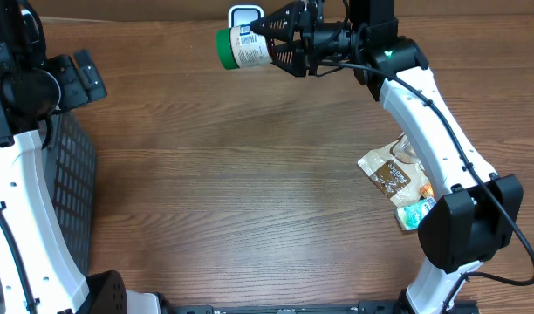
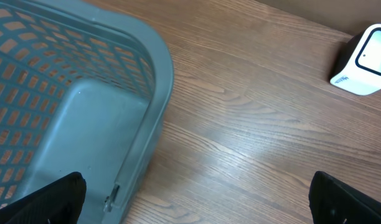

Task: Scan the item barcode
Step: 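Lift the brown jar with the right gripper up to the scanner, then hold the brown jar label under the white scanner with the right gripper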

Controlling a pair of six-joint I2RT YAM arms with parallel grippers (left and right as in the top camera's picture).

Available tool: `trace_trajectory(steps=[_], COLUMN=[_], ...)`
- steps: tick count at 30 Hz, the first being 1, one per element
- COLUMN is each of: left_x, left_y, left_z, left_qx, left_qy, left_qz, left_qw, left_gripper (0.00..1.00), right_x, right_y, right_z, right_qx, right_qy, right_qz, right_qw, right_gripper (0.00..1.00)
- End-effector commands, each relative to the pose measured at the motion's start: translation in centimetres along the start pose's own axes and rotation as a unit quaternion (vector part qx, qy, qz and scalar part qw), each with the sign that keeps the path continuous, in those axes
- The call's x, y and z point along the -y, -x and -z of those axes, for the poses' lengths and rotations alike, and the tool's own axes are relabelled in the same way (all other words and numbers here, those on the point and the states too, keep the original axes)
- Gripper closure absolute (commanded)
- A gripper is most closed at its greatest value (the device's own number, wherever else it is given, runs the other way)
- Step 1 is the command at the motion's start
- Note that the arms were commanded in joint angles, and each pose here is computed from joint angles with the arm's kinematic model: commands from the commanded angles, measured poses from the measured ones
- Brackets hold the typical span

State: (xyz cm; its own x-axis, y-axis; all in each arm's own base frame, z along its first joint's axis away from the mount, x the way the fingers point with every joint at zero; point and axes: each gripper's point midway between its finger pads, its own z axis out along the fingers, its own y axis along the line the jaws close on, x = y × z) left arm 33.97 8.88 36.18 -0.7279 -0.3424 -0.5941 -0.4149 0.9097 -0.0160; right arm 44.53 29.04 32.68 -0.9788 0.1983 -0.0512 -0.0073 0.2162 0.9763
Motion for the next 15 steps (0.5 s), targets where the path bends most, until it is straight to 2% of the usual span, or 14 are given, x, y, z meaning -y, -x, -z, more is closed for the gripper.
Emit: trace_trajectory(steps=[1,3,6,8,10,15], left_x=[-0.2,-0.2,-0.2,-0.2,-0.2,-0.2], left_y=[0.1,0.1,0.1,0.1,0.1,0.1], left_z=[0.0,0.0,0.0,0.0,0.0,0.0], left_qx=[0.002,0.002,0.002,0.002,0.002,0.002], left_qy=[0.004,0.004,0.004,0.004,0.004,0.005], left_qz=[-0.009,-0.009,-0.009,-0.009,-0.009,-0.009], left_qw=[1.0,1.0,1.0,1.0,1.0,1.0], left_gripper=[0.0,0.0,0.01,0.01,0.01,0.0], right_x=[-1.4,0.5,3.8,4.4,4.3,3.1], right_y=[1.3,2.9,6.9,8.3,9.5,11.8], right_z=[-0.3,-0.6,0.2,0.3,-0.7,-3.9], right_qx=[0.072,0.129,0.248,0.286,0.305,0.331], right_qy=[-0.033,-0.107,-0.283,-0.346,-0.38,-0.374], right_qz=[0.143,0.218,0.327,0.38,0.444,0.57], right_qw=[0.987,0.961,0.867,0.809,0.752,0.652], right_gripper=[0.41,0.41,0.44,0.45,0.46,0.51])
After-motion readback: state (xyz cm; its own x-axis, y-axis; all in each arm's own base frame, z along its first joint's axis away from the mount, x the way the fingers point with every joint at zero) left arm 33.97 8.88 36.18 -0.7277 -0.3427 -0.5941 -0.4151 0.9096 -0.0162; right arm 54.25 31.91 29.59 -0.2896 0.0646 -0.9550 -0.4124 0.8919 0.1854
